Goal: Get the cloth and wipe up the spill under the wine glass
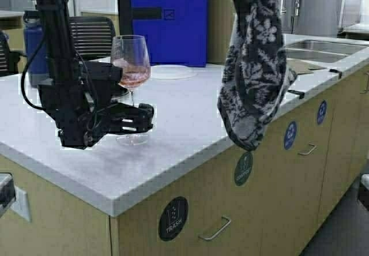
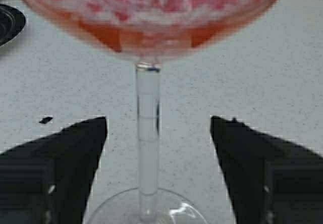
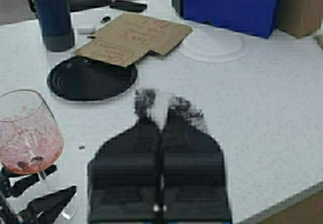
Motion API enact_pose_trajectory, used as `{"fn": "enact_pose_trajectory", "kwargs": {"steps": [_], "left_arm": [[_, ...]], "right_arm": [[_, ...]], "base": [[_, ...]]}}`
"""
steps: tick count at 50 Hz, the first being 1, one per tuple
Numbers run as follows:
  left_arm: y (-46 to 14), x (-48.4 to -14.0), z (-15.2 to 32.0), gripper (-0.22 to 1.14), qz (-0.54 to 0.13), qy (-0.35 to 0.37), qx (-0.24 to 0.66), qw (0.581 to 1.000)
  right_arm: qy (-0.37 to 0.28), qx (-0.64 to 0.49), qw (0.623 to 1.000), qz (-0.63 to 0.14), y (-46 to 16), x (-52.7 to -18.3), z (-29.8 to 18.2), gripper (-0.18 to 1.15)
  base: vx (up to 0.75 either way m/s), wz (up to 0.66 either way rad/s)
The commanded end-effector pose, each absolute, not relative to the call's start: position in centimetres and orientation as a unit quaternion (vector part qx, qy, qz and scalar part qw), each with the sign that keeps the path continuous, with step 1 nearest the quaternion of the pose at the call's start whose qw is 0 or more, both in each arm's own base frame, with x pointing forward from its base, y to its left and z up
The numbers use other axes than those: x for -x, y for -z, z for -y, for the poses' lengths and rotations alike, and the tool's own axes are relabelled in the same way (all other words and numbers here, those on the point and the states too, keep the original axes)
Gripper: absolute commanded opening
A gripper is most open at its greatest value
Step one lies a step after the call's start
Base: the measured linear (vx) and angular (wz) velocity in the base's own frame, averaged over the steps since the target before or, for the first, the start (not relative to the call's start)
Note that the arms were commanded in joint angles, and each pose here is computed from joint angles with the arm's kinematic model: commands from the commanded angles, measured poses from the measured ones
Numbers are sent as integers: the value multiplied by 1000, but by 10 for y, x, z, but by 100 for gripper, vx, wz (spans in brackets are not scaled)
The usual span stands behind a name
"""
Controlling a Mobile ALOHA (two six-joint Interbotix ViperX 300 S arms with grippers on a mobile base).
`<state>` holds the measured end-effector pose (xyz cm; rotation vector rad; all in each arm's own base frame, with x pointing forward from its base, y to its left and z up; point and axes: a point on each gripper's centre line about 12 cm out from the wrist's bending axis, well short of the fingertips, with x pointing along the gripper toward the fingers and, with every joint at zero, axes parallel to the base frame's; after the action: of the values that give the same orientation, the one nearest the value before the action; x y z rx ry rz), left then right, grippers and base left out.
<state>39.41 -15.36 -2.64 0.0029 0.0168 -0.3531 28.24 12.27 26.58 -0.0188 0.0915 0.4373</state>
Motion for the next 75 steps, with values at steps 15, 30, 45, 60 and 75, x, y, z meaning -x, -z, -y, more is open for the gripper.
{"fn": "enact_pose_trajectory", "kwargs": {"steps": [15, 30, 45, 60, 75], "left_arm": [[16, -423, 164, 86, 41, 168, 9, 985], [6, -422, 164, 40, 48, 169, 12, 984], [-52, -415, 165, 28, 85, 182, 18, 979], [-140, -385, 154, 28, 128, 187, 24, 974], [-238, -361, 144, 28, 137, 187, 26, 972]], "right_arm": [[-220, 6, 975, -23, -277, -293, -128, 6], [-217, -11, 976, 1, -297, -317, -138, 6], [-213, -29, 976, 39, -329, -383, -164, 6], [-224, -33, 974, 3, -282, -449, -203, 6], [-253, -29, 966, -53, -198, -474, -251, 6]], "base": [[0, 0], [0, 0], [0, 0], [0, 0], [0, 0]]}}
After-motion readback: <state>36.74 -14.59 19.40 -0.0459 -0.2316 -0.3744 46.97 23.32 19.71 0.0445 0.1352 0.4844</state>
